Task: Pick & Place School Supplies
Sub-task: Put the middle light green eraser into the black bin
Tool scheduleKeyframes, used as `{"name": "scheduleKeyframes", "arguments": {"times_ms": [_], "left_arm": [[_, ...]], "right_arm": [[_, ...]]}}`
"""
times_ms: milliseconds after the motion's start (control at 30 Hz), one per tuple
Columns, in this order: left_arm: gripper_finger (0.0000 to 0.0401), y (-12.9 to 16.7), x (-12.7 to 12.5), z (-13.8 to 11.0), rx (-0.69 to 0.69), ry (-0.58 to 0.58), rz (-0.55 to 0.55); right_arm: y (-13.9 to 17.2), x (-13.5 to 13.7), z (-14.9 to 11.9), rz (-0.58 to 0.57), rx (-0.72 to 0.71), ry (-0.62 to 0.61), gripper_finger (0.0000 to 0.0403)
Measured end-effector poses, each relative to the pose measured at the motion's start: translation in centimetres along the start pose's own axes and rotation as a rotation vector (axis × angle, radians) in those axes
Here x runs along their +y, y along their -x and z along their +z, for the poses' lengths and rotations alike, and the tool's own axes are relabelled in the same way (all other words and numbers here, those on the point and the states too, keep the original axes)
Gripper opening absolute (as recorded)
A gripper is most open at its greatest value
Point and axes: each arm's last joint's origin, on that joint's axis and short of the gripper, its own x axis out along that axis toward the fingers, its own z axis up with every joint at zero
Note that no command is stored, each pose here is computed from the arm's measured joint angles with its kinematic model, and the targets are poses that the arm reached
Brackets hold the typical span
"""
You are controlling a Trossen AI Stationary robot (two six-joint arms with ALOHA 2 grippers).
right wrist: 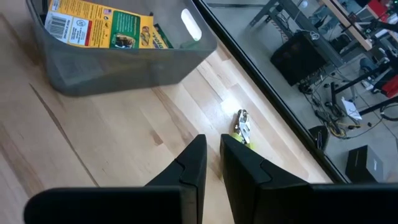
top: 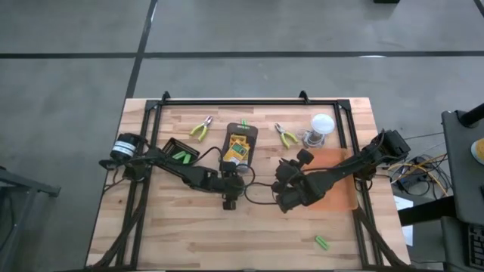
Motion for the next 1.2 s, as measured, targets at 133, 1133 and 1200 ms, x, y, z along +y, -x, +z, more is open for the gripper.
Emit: {"name": "scheduleKeyframes", "arguments": {"times_ms": [133,1133,1200], "left_arm": [[0.0213,0.0,0.0,0.0,0.002,0.010,-0.013],[0.0213,1.0,-2.8,-0.4,-0.019,-0.102,-0.008],[0.0213,1.1,-3.1,-0.4,-0.028,-0.119,0.024]], "right_arm": [[0.0,0.0,0.0,0.001,0.000,-0.001,0.0043],[0.0,0.1,0.1,0.008,-0.006,-0.017,0.0043],[0.0,0.1,0.1,0.008,-0.007,-0.018,0.0043]]}}
